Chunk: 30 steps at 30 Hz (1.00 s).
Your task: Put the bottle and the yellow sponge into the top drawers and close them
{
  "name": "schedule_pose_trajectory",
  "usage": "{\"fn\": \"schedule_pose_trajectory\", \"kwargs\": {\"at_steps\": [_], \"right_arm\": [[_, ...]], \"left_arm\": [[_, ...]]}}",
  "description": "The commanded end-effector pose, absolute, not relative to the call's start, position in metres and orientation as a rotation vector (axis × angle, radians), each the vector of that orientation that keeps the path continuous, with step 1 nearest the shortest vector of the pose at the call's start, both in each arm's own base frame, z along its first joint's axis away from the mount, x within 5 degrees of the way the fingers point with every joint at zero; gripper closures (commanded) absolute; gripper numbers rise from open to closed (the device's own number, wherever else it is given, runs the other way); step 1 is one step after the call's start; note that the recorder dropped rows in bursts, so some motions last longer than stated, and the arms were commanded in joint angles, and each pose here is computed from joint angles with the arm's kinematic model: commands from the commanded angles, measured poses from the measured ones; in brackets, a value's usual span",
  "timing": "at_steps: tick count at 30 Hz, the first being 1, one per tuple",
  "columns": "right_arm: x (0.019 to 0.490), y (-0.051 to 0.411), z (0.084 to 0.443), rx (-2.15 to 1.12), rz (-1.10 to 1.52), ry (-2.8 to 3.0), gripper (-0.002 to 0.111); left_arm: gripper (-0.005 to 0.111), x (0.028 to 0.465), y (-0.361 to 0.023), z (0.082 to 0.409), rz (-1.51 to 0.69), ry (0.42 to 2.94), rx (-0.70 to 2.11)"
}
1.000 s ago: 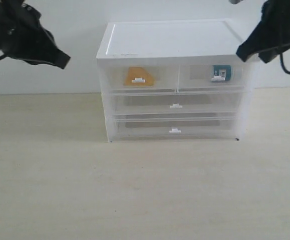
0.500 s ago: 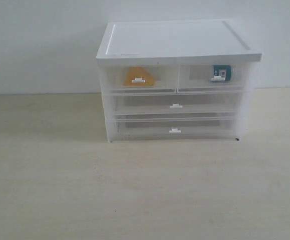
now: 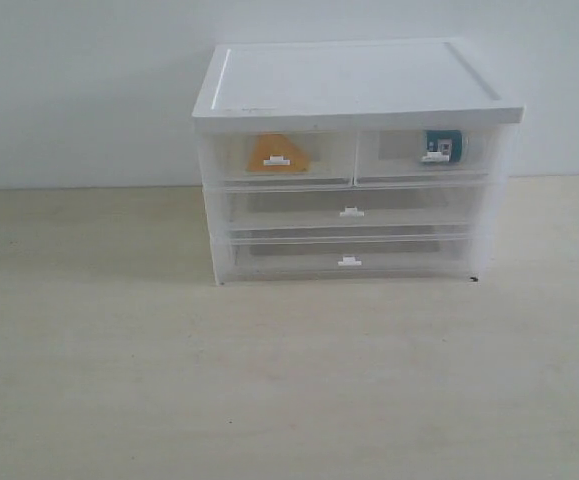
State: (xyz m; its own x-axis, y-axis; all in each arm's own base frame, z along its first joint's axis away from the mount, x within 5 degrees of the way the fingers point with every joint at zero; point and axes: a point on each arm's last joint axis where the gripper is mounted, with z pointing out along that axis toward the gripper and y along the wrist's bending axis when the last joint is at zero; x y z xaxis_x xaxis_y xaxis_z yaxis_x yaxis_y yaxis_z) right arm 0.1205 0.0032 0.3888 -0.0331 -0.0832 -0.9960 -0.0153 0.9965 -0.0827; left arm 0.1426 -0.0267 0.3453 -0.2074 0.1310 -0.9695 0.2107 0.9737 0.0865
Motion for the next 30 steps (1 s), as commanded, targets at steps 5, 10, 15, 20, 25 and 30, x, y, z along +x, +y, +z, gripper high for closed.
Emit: {"fn": "schedule_pose_trajectory", "kwargs": {"at_steps": [5,10,15,20,25,30], "right_arm": [[0.07,0.002,0.364,-0.051,0.003,1.401,0.108],[0.051,0.003,0.345,-0.018,0.076,1.307,0.108],[0.04,0.002,0.321,-0.012,0.094,1.268,0.108],[0.025,0.0,0.311,-0.003,0.089,1.245,0.108],[0.025,0.0,0.311,0.003,0.089,1.263,0.108],[0.025,0.0,0.311,0.002,0.09,1.261,0.108]], "left_arm": [[0.103,0.086,-0.016,0.335,-0.122,1.553,0.165],[0.103,0.069,-0.013,0.322,-0.155,1.461,0.123],[0.103,0.054,-0.01,0.31,-0.187,1.414,0.093],[0.103,0.041,-0.008,0.305,-0.195,1.354,0.086],[0.103,0.029,-0.006,0.302,-0.198,1.346,0.09],[0.103,0.027,-0.006,0.302,-0.198,1.337,0.089]]}}
